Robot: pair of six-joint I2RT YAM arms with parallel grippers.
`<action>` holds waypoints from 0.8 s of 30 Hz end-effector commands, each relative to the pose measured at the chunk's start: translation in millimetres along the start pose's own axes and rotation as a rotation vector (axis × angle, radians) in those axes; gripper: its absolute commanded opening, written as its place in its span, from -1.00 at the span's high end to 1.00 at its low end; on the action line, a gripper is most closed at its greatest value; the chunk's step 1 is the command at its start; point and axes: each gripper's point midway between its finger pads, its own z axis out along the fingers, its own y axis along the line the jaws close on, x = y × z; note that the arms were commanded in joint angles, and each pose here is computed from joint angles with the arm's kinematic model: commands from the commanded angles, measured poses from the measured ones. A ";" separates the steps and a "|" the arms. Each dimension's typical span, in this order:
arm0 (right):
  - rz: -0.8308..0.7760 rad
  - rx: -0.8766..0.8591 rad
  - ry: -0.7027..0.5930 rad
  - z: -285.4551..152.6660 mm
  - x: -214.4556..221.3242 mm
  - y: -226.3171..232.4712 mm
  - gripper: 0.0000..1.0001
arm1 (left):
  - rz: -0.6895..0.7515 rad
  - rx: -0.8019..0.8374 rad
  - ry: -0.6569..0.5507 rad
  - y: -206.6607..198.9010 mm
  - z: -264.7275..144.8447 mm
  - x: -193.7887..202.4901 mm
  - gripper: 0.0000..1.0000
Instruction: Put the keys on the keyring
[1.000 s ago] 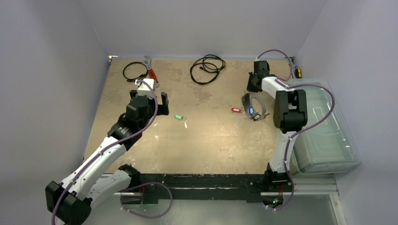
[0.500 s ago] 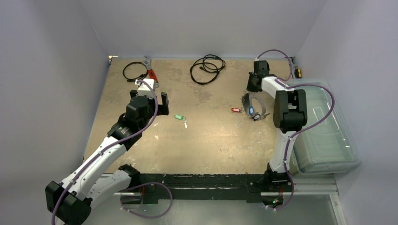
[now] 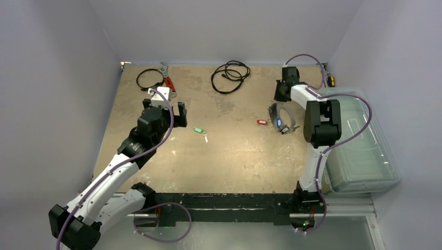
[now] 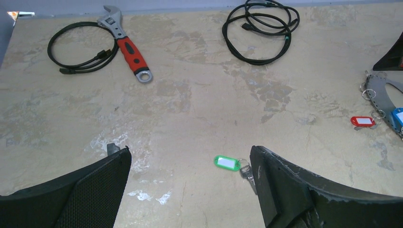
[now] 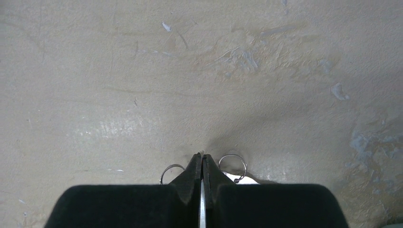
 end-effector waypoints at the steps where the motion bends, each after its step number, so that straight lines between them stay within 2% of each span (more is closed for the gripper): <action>1: -0.015 -0.049 -0.143 -39.8 -43.3 7.0 1.00 | -0.011 0.004 -0.074 -0.1 -3.3 -19.8 -0.89; 11: -0.060 -0.194 -0.274 -92.1 -58.5 27.0 1.00 | -0.006 0.009 -0.093 0.2 -5.1 -21.7 -0.89; 17: -0.084 -0.364 -0.359 -141.6 -69.9 53.1 1.00 | -0.023 -0.054 -0.130 12.5 -8.4 -28.2 -0.89; 24: -0.097 -0.510 -0.486 -205.5 -82.3 71.8 1.00 | 0.022 0.089 -0.133 -10.9 -10.9 -29.2 -0.87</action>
